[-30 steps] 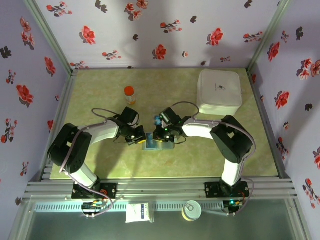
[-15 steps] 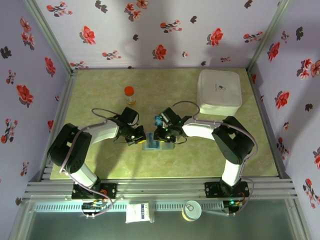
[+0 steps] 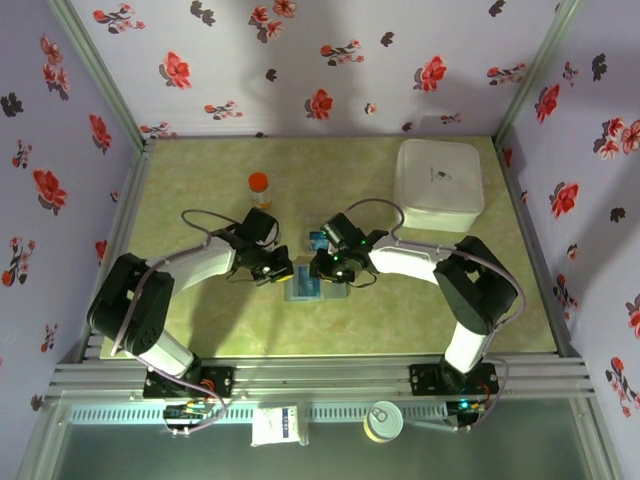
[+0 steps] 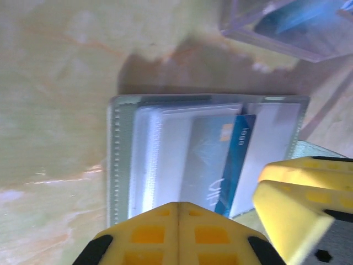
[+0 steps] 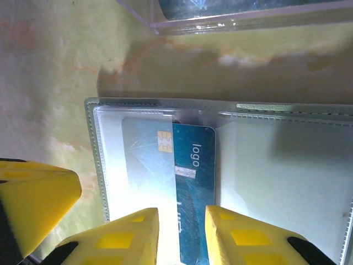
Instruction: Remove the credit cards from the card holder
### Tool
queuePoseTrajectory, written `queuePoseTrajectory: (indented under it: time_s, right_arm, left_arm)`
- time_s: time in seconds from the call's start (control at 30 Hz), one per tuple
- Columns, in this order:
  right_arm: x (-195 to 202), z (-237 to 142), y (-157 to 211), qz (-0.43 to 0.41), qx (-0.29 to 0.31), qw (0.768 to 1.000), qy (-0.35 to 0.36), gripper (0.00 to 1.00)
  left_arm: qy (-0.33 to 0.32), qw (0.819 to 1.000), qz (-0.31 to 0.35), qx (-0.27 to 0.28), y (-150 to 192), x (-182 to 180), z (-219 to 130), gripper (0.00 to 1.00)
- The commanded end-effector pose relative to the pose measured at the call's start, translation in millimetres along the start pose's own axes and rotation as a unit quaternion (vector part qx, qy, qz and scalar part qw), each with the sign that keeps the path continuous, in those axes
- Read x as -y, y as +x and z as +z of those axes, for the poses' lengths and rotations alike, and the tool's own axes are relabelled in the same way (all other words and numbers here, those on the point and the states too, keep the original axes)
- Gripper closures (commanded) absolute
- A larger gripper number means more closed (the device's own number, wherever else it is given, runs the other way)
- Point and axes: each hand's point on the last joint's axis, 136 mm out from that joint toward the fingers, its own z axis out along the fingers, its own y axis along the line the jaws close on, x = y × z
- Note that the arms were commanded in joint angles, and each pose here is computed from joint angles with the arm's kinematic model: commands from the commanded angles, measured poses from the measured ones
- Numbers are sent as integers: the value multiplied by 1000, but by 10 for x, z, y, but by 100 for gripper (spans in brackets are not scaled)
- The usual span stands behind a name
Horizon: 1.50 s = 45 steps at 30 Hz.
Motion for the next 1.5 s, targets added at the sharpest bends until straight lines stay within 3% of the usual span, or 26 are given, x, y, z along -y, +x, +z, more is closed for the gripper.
queuePoseTrajectory:
  time_s: [0.0,0.57,1.47]
  right_arm:
    - [-11,-69,-24,-5,11,1000,2,71]
    - [71,-3,4,16,5,1000,-11,71]
    - [140,178,32,44,-15,998,-41,71]
  left_arm:
    - [-4,1000,22,-6,42,92,-11,98]
    - [-57,997,24,-34,156,-207,286,100]
    - [-81,996,32,-29,98,-269,289,100]
